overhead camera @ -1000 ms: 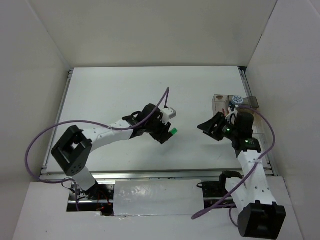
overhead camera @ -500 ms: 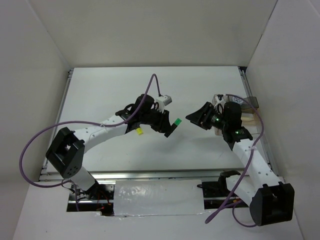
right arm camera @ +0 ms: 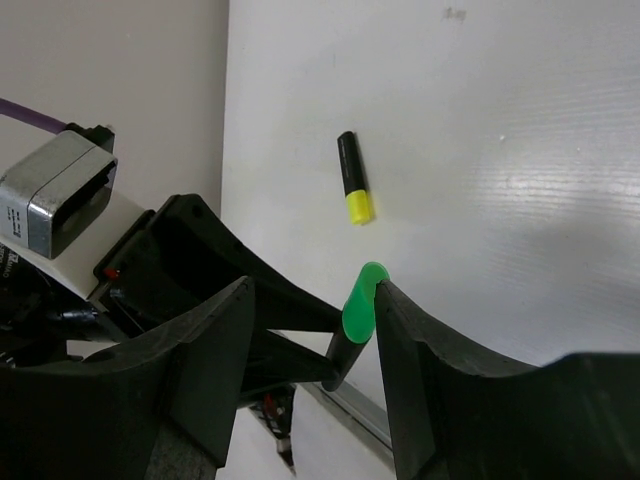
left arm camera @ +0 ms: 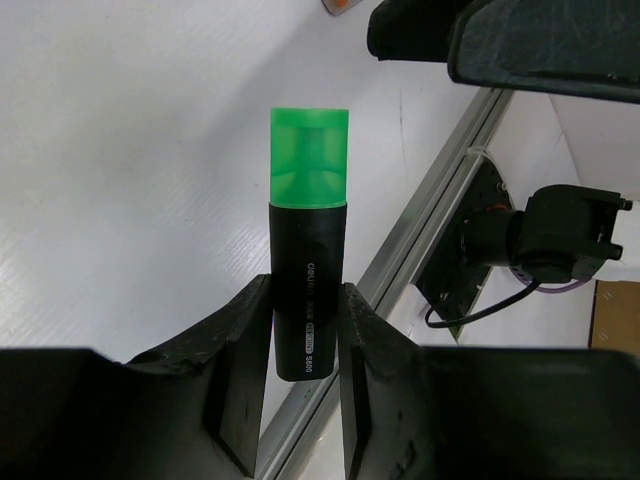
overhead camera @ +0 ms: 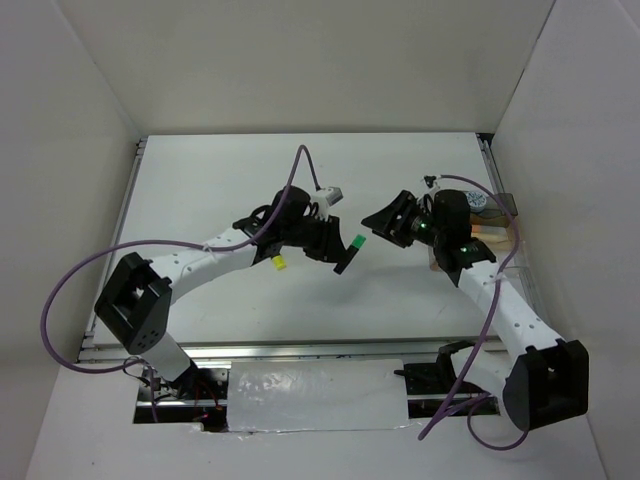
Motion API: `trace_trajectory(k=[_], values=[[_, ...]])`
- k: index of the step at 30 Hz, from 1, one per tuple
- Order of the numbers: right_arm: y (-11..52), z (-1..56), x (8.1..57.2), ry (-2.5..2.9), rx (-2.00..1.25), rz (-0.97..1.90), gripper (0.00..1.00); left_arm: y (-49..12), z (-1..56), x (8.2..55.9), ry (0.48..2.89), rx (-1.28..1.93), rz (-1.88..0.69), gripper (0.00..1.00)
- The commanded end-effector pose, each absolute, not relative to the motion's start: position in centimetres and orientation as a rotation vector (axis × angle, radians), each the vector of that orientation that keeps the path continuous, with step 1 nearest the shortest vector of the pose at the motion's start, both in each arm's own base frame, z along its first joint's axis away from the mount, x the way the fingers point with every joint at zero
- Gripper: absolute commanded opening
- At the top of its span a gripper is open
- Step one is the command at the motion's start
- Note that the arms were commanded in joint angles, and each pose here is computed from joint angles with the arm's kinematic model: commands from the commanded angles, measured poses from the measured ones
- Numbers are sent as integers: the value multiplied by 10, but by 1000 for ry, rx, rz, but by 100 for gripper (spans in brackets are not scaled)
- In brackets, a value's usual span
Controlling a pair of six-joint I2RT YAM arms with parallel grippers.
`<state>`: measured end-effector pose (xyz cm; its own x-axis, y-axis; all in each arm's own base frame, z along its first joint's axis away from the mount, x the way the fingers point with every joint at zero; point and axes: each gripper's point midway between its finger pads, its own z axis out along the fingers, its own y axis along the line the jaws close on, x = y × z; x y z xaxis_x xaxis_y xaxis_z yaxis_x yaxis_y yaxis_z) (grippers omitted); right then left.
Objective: Sort the stationery into containers
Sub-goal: Pick up the pen from the center of the board, then place the pen in the storage box.
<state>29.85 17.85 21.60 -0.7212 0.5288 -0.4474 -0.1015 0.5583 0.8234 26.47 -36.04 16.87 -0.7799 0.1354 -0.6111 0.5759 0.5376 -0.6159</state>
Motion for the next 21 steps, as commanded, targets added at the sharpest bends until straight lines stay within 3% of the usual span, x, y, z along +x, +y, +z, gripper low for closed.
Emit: trace_trajectory(k=[1,11,21], values=[[184,235,309,2053,318,1153,58,-369,193,277,2217,529,-1229,0],[184,207,308,2142,391,1132,56,-367,200,287,2211,491,-1230,0],[199,209,315,2157,372,1221,47,-371,198,290,2214,476,-1250,0]])
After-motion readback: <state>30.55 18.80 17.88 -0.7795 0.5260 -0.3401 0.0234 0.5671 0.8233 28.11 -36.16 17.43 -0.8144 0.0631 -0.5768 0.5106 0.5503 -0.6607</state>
